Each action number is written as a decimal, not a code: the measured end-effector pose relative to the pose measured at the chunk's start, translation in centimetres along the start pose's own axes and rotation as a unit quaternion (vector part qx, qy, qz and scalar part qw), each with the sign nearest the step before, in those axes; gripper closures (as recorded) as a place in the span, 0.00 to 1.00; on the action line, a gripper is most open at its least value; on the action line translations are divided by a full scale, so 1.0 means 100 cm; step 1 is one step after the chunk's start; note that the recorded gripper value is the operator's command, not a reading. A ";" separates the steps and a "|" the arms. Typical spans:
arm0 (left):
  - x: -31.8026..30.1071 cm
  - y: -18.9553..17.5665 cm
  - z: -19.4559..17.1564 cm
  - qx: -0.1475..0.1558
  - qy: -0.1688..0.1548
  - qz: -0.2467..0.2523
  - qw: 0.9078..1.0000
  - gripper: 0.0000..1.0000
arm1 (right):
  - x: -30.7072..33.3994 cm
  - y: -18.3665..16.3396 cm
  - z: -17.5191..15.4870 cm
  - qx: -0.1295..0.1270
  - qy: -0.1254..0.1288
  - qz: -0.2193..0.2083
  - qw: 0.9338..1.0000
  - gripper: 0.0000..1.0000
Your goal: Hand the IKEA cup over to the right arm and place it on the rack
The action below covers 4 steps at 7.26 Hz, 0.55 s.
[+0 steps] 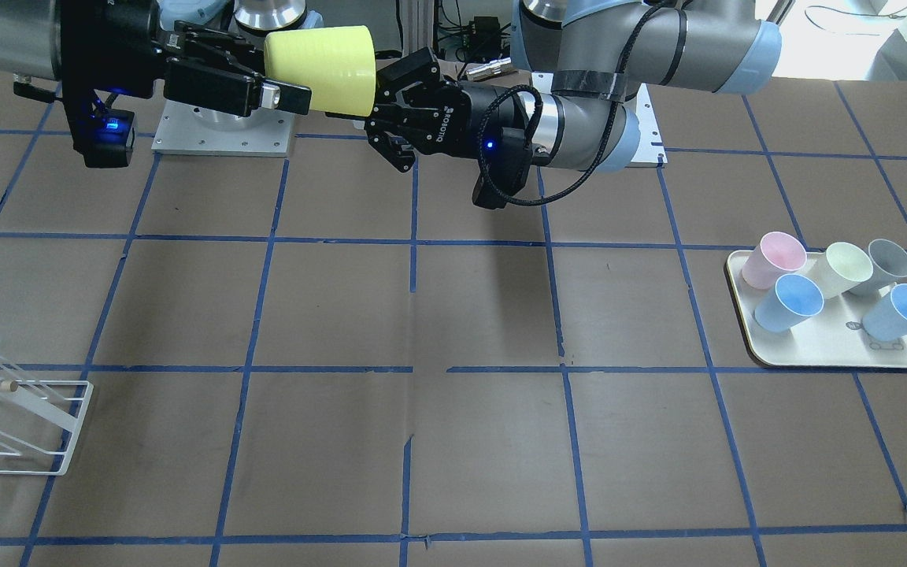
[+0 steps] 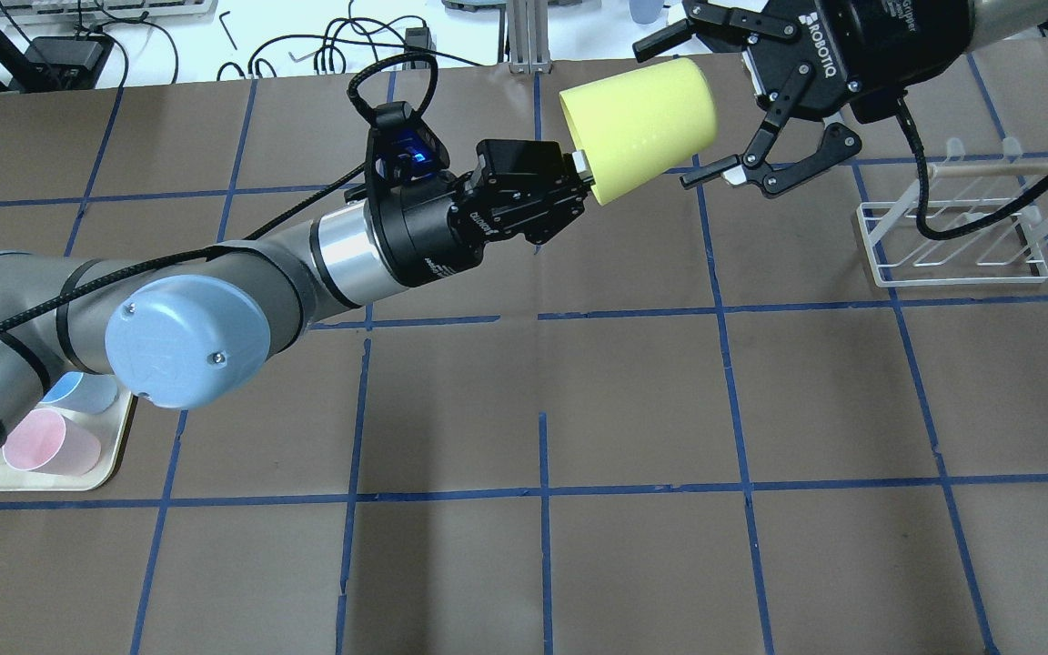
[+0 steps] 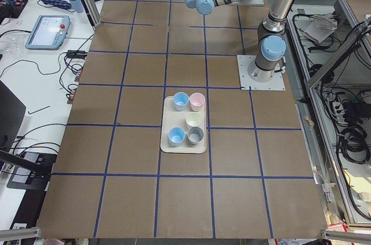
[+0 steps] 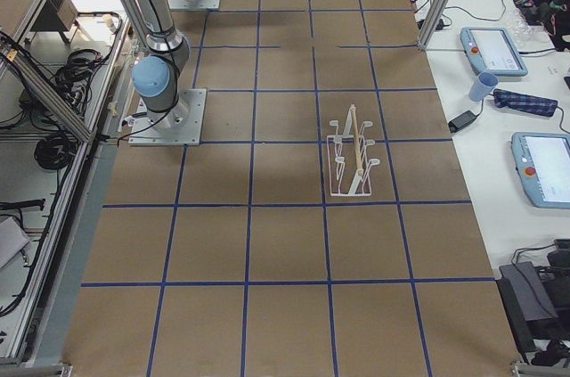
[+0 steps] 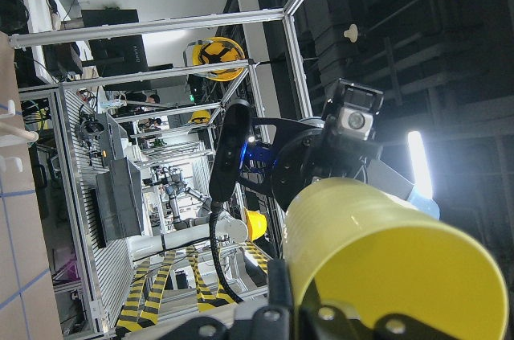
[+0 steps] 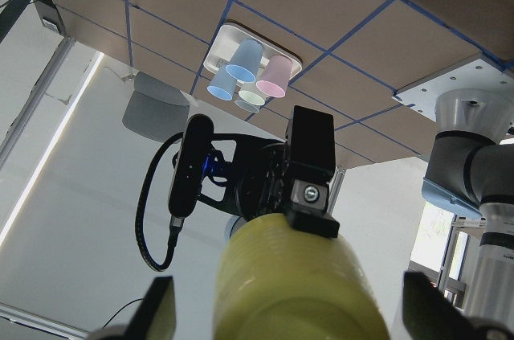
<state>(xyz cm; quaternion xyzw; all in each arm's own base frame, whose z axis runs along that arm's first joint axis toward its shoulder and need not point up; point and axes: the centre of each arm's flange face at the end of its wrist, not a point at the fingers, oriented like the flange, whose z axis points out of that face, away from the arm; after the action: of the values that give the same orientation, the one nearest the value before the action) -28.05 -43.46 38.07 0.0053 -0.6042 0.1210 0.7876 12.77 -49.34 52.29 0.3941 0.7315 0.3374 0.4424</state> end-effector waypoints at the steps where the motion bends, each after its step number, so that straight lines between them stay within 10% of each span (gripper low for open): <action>1: 0.000 0.000 0.000 -0.001 0.000 0.000 1.000 1.00 | -0.001 0.000 -0.001 0.000 -0.001 -0.002 1.000 0.00; 2: 0.000 0.000 0.000 -0.001 -0.001 0.000 1.000 1.00 | -0.001 -0.001 -0.002 0.001 -0.002 -0.006 1.000 0.00; 4: 0.001 0.001 0.000 -0.002 -0.001 0.000 1.000 1.00 | -0.001 0.000 -0.003 0.003 -0.002 -0.010 1.000 0.34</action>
<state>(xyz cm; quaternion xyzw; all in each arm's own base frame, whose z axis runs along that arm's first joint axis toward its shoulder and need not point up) -28.05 -43.38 38.16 0.0035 -0.6052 0.1200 0.7870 12.57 -49.47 52.43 0.3885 0.7354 0.3300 0.4465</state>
